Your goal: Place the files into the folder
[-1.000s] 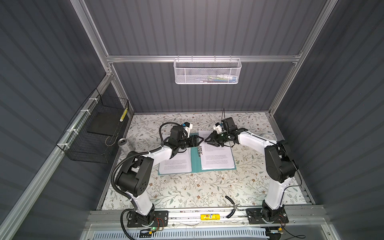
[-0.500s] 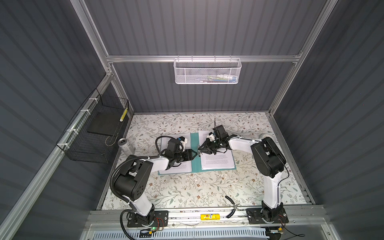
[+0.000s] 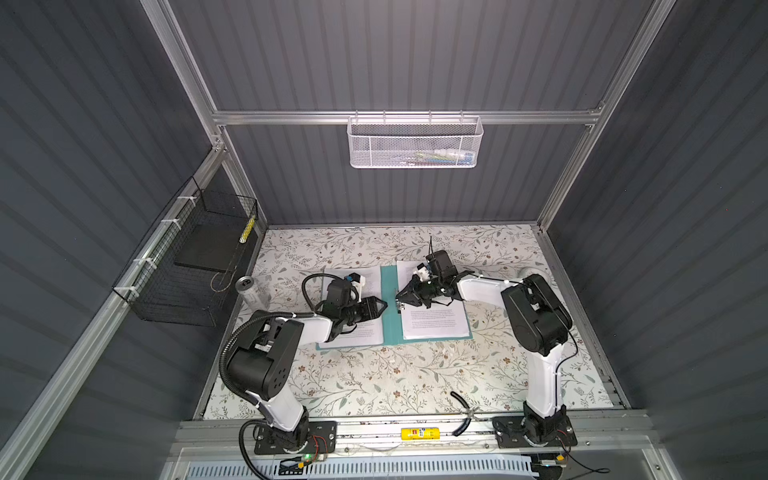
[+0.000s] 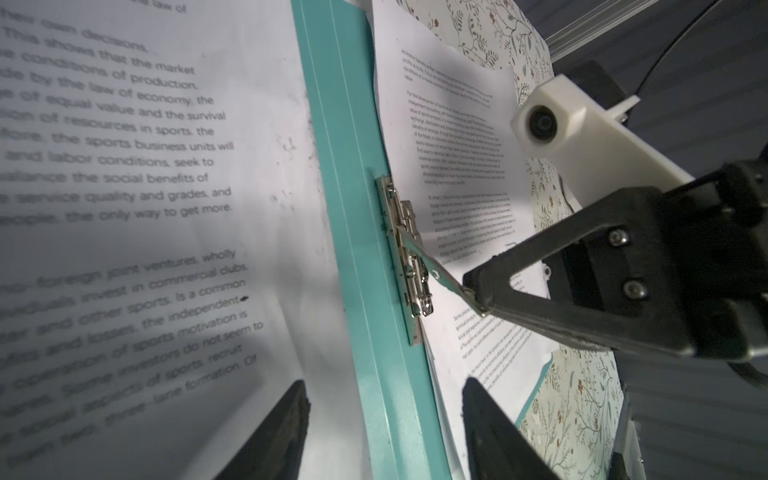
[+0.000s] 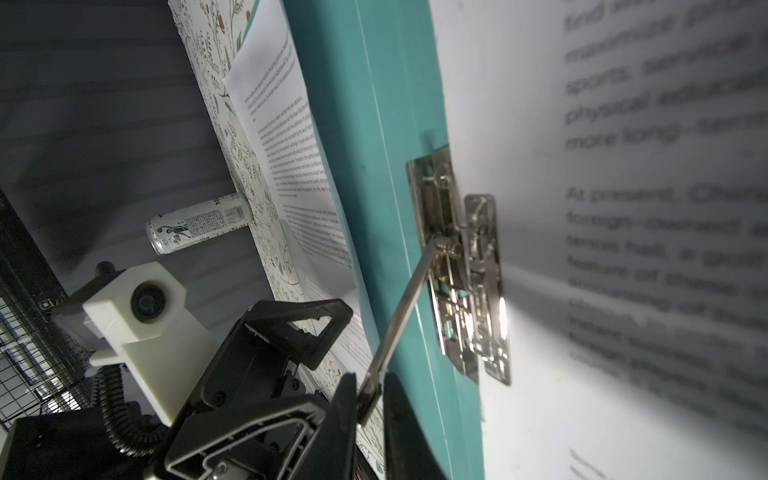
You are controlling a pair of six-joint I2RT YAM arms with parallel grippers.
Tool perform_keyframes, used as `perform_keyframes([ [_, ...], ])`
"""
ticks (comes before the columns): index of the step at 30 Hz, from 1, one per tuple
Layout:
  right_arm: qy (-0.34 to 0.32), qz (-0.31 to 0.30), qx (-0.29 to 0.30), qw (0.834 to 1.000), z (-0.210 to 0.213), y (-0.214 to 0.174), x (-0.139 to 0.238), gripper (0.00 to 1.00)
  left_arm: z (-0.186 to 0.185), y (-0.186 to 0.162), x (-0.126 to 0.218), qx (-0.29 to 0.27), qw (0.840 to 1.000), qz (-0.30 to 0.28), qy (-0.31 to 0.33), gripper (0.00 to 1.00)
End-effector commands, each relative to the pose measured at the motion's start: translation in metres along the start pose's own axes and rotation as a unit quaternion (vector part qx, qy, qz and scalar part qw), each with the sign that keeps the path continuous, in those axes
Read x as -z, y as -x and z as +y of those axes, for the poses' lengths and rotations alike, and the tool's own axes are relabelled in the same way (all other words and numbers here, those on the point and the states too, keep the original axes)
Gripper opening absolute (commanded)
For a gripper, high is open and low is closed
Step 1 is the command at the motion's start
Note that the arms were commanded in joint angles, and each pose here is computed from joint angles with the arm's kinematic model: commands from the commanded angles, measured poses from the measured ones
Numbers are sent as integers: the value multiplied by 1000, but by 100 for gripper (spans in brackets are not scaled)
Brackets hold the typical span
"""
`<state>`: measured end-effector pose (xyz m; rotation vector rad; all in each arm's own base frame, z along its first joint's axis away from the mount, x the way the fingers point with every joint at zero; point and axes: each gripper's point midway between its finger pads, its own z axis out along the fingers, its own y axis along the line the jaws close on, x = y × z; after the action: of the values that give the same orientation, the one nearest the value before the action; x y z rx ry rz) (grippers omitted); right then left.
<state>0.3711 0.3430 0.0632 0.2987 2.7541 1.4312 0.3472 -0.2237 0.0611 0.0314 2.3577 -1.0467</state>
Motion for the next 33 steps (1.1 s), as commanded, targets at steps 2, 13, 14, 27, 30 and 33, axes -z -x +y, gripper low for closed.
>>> perform_keyframes([
  [2,2,8,-4,1000,-4,-4,-3,16,8,-5,0,11,1000,4,1,60],
  [13,0,12,-10,1000,-10,-9,-7,13,34,-10,7,47,998,-4,29,54],
  [14,-1,11,-11,1000,-12,-8,-7,12,36,-10,8,48,998,-5,30,54],
  [27,-31,12,-16,999,-35,-17,-8,0,45,-19,15,52,998,-2,44,48],
  [30,-49,10,-15,999,-45,-17,-9,0,46,-19,16,54,998,-4,44,48],
  [33,-79,10,-7,997,-56,-17,-10,0,46,-20,16,54,998,-4,43,48],
])
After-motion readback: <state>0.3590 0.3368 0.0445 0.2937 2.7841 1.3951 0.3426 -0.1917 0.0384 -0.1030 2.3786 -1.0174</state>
